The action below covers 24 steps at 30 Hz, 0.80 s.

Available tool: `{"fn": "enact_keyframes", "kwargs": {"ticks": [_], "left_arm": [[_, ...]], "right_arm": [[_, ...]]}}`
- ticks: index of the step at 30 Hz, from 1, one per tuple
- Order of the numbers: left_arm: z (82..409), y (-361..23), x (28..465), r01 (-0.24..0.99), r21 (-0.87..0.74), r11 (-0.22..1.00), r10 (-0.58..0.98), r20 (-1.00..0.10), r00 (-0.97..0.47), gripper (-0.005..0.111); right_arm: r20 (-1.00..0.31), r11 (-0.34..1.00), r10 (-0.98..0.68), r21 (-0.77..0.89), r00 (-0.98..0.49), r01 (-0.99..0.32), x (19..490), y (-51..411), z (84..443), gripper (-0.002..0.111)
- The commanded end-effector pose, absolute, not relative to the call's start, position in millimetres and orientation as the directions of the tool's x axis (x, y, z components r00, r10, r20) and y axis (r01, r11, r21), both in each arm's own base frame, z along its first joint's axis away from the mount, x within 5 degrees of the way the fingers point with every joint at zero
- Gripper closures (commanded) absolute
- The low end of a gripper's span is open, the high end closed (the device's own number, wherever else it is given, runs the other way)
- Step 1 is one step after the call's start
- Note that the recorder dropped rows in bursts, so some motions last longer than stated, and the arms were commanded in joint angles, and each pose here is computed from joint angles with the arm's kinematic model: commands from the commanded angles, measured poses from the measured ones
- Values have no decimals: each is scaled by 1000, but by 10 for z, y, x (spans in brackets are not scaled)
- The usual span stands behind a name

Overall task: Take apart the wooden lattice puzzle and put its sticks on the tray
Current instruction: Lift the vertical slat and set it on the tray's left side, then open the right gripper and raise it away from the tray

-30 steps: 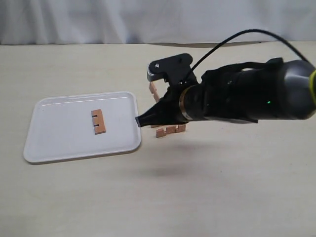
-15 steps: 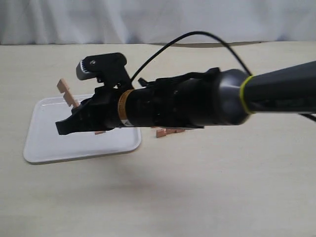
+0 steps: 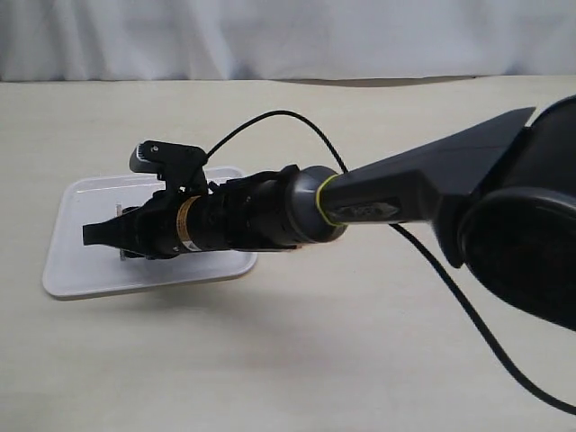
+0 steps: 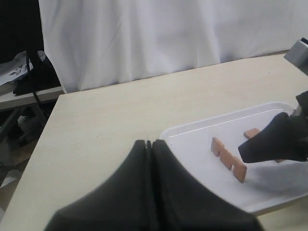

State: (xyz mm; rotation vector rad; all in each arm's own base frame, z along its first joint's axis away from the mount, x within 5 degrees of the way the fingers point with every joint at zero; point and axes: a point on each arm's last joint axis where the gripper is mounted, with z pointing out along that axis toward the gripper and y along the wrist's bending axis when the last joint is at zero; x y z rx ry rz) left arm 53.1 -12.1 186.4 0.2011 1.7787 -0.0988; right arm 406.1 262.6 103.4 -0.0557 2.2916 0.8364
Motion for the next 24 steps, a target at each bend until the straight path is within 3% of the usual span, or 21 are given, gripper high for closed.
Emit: {"fn": "enact_keyframes", "kwargs": {"ticks": [1, 4, 7, 12, 17, 21, 24], "left_arm": [[1863, -114, 534, 178, 46, 983, 82, -977, -197, 107], [1863, -114, 534, 178, 46, 983, 82, -977, -197, 107], [1863, -114, 534, 178, 46, 983, 82, -977, -197, 107], [1863, -114, 534, 178, 46, 983, 82, -977, -197, 107], [1863, -114, 534, 178, 46, 983, 82, -977, -197, 107], [1863, -114, 534, 178, 46, 983, 82, -977, -197, 107], [1863, -114, 534, 178, 46, 983, 82, -977, -197, 107]], "right_arm": [[-651, 788, 182, 545, -737, -287, 4076, 2633, 1239, 45], [-712, 785, 131, 499, -690, -366, 4055, 2630, 1513, 36], [-782, 793, 43, 405, -621, -456, 3985, 2583, 1878, 36], [-865, 808, -213, 104, -453, -579, 3773, 2340, 2298, 36], [-882, 842, -235, 25, -409, -539, 3640, 1819, 2548, 36], [-862, 889, -252, -28, -440, -456, 3597, 1294, 2477, 36], [-821, 925, -324, -170, -470, -340, 3588, 876, 2311, 36]]}}
